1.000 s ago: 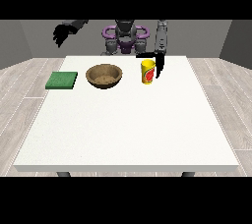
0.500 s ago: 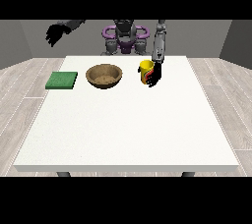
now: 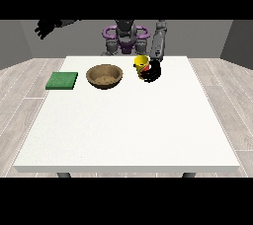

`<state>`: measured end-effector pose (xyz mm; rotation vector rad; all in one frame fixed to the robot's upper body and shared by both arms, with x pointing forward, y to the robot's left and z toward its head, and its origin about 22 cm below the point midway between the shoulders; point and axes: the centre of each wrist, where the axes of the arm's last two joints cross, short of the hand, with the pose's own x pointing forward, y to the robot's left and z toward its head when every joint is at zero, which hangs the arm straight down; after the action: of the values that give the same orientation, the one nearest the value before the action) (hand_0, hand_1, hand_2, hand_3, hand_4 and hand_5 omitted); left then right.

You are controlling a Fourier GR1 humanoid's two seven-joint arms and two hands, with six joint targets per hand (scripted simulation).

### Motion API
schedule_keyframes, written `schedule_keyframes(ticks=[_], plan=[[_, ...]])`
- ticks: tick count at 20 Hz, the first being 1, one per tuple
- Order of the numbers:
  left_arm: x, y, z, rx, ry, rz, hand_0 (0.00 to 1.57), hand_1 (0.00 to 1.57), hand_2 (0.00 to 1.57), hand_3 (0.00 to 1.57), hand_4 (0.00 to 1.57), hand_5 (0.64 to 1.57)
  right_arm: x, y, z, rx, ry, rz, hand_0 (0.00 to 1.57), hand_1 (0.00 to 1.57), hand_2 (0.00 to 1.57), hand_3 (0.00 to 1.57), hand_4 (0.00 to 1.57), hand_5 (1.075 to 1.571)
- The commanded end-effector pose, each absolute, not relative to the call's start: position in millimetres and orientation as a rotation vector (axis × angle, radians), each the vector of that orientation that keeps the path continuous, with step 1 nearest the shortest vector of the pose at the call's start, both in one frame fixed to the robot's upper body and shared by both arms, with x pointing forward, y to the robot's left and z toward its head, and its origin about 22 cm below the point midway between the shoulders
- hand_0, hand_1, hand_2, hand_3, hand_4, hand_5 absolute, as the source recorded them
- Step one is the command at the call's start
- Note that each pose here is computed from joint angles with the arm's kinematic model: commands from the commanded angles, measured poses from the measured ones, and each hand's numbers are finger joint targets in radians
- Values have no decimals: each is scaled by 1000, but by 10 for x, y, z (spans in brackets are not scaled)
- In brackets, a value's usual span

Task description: Pick the cup and pour the ball into the bowl, then pick the bowl and place it on the pad

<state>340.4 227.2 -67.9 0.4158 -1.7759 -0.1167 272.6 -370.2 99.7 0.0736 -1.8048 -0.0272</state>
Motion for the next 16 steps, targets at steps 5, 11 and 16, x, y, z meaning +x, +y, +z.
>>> schedule_keyframes(ticks=[5, 11, 16], plan=[[3648, 1578, -379, 705, -1735, -463, 1313, 1313, 1571, 1571, 1399, 1502, 2746, -3941, 743, 47, -1668, -57, 0, 0, 0, 302, 638, 1564], [3769, 1668, -389, 1050, -1599, -888, 1347, 1347, 1571, 1571, 1444, 1540, 2798, -3925, 615, 69, -1623, -92, 0, 0, 0, 103, 669, 1559], [3791, 992, -250, 1065, -1513, -981, 1347, 1347, 1571, 1571, 1444, 1540, 2571, -4187, 257, 37, -1575, -123, 0, 0, 0, 0, 688, 1560]])
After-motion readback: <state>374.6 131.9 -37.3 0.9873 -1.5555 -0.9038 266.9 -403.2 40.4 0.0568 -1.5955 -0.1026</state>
